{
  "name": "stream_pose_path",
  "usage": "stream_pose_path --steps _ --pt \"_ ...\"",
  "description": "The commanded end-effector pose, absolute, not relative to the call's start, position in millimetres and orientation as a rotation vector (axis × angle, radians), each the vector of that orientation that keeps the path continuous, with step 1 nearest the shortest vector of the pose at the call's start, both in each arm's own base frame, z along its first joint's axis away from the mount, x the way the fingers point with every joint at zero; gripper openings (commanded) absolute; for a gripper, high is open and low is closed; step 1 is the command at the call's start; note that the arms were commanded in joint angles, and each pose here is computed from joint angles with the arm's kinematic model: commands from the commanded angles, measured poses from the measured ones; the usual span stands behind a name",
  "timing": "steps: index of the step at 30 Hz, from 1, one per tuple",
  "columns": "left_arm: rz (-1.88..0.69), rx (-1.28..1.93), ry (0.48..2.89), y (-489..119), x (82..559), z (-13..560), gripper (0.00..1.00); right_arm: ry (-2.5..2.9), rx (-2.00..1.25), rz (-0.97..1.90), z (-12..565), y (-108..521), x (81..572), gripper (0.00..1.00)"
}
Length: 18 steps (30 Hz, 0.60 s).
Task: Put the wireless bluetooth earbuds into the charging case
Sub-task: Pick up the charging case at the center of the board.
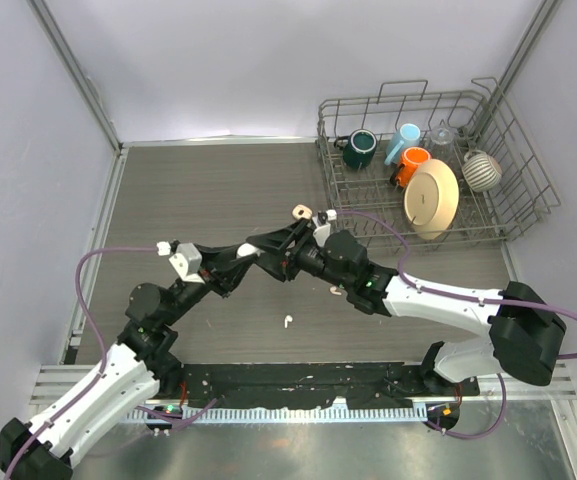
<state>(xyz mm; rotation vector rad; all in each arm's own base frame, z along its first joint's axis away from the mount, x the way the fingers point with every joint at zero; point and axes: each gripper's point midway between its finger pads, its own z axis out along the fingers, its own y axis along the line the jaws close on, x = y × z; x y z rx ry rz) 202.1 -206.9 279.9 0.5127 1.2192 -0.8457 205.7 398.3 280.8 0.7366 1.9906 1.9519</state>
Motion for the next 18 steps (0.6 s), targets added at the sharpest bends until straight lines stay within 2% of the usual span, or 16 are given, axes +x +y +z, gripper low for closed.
stream_pose_path --steps 1,2,5,11,18 --pt "-0.833 0.498 1.17 -206.7 205.4 295.0 0.09 1.922 0.716 2.049 301.8 394.8 194.9 0.48" --pt "-0.833 0.496 1.172 -206.8 205.8 294.6 0.09 1.924 0.717 2.049 300.7 394.4 194.9 0.49" --pt "-0.833 0.497 1.174 -206.9 206.0 293.8 0.1 1.932 0.71 2.056 299.8 394.3 192.1 0.62" --pt "-0.83 0.49 1.17 -205.9 206.3 295.5 0.1 1.925 0.708 2.084 302.1 394.7 190.3 0.64" --pt "-0.833 0.497 1.178 -206.4 205.3 292.9 0.1 1.887 0.736 2.07 301.8 387.7 193.7 0.44"
